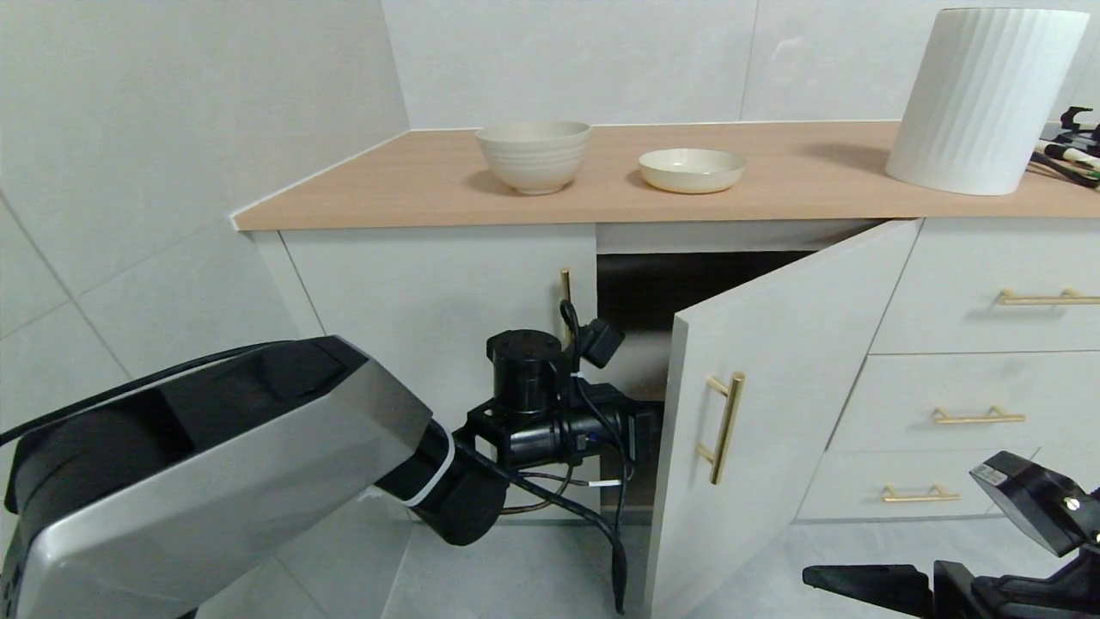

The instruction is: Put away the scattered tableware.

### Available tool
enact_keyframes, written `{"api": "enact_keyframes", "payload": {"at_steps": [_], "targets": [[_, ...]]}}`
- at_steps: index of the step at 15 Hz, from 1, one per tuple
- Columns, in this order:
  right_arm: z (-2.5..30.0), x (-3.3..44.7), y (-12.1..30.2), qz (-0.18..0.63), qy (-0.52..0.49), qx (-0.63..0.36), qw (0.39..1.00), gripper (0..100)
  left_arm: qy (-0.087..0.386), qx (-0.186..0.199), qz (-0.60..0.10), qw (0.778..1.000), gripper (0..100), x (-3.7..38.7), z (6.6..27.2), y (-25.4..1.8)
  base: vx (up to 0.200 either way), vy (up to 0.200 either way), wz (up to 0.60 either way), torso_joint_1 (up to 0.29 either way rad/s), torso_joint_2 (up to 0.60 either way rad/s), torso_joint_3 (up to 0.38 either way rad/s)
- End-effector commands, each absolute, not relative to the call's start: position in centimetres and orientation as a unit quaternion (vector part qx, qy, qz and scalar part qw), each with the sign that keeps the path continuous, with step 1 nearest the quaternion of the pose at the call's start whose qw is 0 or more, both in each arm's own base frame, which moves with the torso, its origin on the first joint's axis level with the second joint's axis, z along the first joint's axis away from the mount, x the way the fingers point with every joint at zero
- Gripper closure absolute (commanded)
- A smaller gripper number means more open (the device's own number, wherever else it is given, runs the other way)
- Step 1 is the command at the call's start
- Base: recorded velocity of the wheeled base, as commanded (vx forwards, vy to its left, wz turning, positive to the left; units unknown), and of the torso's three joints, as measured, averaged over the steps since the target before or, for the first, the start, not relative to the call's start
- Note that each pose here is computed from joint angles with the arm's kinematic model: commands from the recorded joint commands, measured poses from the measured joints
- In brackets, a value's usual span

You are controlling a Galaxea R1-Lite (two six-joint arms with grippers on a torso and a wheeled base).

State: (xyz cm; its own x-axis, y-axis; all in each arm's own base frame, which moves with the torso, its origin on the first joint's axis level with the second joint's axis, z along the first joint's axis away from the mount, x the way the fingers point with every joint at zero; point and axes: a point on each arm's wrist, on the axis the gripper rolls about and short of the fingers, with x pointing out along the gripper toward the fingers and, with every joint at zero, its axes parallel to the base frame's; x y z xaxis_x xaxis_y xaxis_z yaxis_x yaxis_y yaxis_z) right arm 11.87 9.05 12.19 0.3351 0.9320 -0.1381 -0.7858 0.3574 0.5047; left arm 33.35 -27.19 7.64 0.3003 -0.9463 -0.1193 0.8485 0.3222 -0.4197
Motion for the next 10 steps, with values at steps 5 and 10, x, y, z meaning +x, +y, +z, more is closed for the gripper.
{"api": "enact_keyframes", "payload": {"at_steps": [5, 10], "targets": [[12.1, 11.8, 9.0, 0.539, 0.207, 0.177, 0.797, 0, 0.160, -0.140, -0.574, 0.791, 100, 34.2, 8.8, -28.5, -0.080, 0.000, 0.00, 0.000, 0.00, 0.001], [12.1, 11.9, 9.1, 0.539, 0.209, 0.178, 0.796, 0, 0.162, -0.139, -0.573, 0.791, 100, 34.2, 9.0, -29.1, 0.000, 0.000, 0.00, 0.000, 0.00, 0.000]]}}
